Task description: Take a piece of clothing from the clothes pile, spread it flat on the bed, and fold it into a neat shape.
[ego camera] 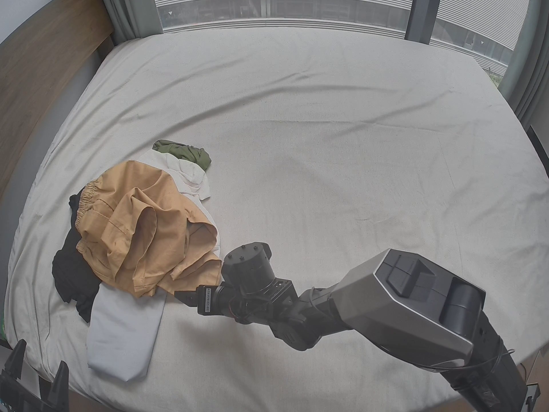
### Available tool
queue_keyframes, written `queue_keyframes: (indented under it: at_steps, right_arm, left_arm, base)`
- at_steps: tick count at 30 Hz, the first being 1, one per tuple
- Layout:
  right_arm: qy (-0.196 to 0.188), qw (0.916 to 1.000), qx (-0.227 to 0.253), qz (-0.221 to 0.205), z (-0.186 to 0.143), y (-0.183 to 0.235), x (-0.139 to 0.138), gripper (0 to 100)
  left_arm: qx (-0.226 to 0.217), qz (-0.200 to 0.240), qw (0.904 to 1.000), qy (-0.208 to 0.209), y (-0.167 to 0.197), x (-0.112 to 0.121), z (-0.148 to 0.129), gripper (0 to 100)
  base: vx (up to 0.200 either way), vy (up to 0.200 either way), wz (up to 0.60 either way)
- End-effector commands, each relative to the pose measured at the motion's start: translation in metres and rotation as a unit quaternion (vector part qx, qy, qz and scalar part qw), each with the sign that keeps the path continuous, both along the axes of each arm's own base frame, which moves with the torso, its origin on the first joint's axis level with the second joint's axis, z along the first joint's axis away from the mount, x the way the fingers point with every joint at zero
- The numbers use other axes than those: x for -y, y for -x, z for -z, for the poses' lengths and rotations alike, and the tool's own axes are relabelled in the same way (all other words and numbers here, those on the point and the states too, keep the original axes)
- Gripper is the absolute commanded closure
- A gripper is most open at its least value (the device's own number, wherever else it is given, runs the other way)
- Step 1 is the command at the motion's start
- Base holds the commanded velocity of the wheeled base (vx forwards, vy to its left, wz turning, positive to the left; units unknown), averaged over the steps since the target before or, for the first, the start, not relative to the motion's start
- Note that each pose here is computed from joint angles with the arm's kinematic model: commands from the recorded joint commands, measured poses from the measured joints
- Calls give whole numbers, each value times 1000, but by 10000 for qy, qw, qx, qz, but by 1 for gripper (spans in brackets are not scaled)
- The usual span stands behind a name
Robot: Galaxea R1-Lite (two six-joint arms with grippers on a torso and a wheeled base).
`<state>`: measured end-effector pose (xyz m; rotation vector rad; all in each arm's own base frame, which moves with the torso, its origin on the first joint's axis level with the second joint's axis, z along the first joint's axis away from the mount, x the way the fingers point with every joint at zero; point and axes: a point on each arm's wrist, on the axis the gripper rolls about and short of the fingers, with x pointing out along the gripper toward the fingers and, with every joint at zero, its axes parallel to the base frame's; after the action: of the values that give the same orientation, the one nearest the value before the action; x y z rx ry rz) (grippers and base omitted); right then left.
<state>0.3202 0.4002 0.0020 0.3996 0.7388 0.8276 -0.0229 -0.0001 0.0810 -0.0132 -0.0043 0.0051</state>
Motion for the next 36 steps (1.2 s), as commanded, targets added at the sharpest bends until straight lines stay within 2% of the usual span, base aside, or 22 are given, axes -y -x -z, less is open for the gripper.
queue_keyframes:
  at_steps: [1,16,24,36]
  right_arm:
    - [15,10000,-45,6,6,0,-2,100]
    - [11,9997,-74,249,11,-3,-3,100]
    - [213,9987,-111,440,-7,8,15,100]
    - [553,9968,-346,472,-16,31,45,100]
  left_arm:
    - [-14,3,10000,3,0,0,5,0]
    - [-14,-5,10000,3,0,0,5,0]
    - [-14,-5,10000,-5,0,0,5,0]
    - [-14,2,10000,-12,0,0,5,0]
  base:
    - [0,0,0]
    - [0,0,0]
    - [0,0,0]
    - [0,0,0]
